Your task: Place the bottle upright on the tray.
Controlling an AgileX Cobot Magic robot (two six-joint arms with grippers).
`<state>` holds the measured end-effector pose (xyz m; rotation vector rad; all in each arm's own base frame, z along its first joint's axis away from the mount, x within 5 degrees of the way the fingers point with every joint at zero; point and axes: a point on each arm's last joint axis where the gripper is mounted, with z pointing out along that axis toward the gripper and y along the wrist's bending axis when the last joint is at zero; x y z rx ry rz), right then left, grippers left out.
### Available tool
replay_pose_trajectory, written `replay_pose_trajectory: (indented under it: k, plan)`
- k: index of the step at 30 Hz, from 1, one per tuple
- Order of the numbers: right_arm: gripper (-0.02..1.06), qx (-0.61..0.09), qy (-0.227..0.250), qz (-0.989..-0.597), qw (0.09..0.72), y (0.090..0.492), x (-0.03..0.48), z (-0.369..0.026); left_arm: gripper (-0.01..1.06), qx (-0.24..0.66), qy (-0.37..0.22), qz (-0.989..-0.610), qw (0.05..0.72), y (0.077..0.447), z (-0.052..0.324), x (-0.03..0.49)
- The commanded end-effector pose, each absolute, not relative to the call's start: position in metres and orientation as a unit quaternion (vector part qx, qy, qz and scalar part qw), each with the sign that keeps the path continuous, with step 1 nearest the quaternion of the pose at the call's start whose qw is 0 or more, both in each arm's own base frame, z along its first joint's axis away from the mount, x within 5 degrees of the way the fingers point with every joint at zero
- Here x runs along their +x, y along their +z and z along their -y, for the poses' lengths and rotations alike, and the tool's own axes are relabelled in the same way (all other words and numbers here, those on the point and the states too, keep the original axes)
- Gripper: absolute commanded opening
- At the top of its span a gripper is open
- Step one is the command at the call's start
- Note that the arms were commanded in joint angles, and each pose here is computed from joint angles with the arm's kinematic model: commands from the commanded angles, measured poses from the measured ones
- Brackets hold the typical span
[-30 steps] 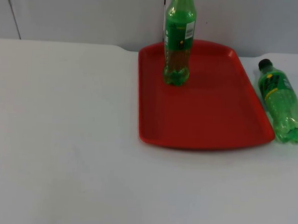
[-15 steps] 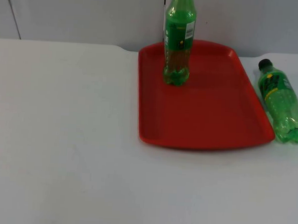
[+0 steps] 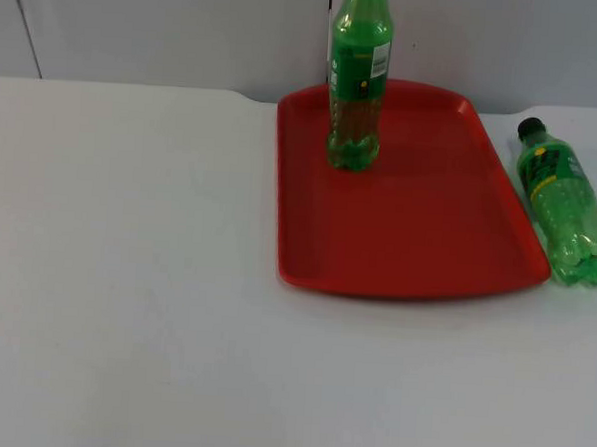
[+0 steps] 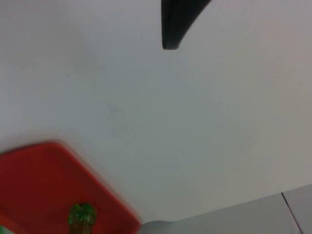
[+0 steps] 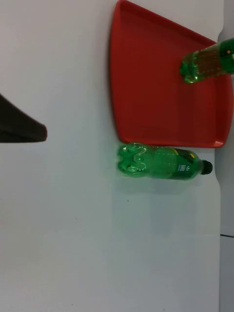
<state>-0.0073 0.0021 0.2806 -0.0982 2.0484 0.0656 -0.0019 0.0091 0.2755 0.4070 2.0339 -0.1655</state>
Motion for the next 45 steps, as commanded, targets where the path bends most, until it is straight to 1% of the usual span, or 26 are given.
replay_pose_trajectory:
  k: [1, 7, 12, 14, 15, 17, 24, 29, 30, 34, 35, 36, 42, 43, 45]
  plan:
    - [1.05, -0.046, 0.024, -0.852, 0.521, 0.281, -0.008, -0.002, 1.05, 0.168, -0.07, -0.841, 0.509, 0.275, -0.009, -0.001]
    - [1.05, -0.046, 0.024, -0.853, 0.519, 0.281, -0.007, -0.002, 1.05, 0.168, -0.07, -0.841, 0.509, 0.275, -0.009, -0.001]
    - [1.05, -0.046, 0.037, -0.885, 0.462, 0.282, 0.015, -0.006, 1.05, 0.168, -0.07, -0.841, 0.509, 0.275, -0.009, -0.001]
    - [1.05, -0.046, 0.038, -0.888, 0.455, 0.282, 0.018, -0.006, 1.05, 0.168, -0.07, -0.841, 0.509, 0.275, -0.009, -0.001]
    - [1.05, -0.045, 0.039, -0.897, 0.438, 0.283, 0.025, -0.007, 1.05, 0.168, -0.07, -0.841, 0.509, 0.275, -0.009, -0.001]
    - [1.05, -0.044, 0.043, -0.904, 0.422, 0.289, 0.037, -0.008, 1.05, 0.168, -0.07, -0.841, 0.509, 0.275, -0.009, -0.001]
    - [1.05, -0.042, 0.048, -0.911, 0.407, 0.307, 0.066, -0.011, 1.05, 0.168, -0.071, -0.841, 0.51, 0.275, -0.009, -0.001]
    - [1.05, -0.041, 0.047, -0.929, 0.364, 0.321, 0.111, -0.014, 1.05, 0.168, -0.071, -0.841, 0.51, 0.275, -0.009, -0.001]
    - [1.05, -0.041, 0.047, -0.929, 0.364, 0.321, 0.111, -0.014, 1.05, 0.168, -0.071, -0.841, 0.51, 0.275, -0.009, -0.001]
    - [1.05, -0.04, 0.045, -0.944, 0.323, 0.326, 0.154, -0.017, 1.05, 0.168, -0.071, -0.841, 0.51, 0.275, -0.009, -0.001]
    - [1.05, -0.039, 0.045, -0.947, 0.315, 0.326, 0.166, -0.018, 1.05, 0.168, -0.071, -0.841, 0.51, 0.275, -0.009, -0.001]
    - [1.05, -0.039, 0.045, -0.947, 0.315, 0.326, 0.166, -0.018, 1.05, 0.168, -0.071, -0.841, 0.51, 0.275, -0.009, -0.001]
    - [1.05, -0.046, 0.04, -0.962, 0.267, 0.317, 0.236, -0.023, 1.05, 0.168, -0.071, -0.841, 0.51, 0.275, -0.009, -0.001]
    - [1.05, -0.046, 0.04, -0.962, 0.267, 0.317, 0.236, -0.023, 1.05, 0.168, -0.071, -0.841, 0.51, 0.275, -0.009, -0.001]
    - [1.05, -0.051, 0.039, -0.966, 0.252, 0.312, 0.259, -0.024, 1.05, 0.168, -0.071, -0.841, 0.51, 0.275, -0.009, -0.001]
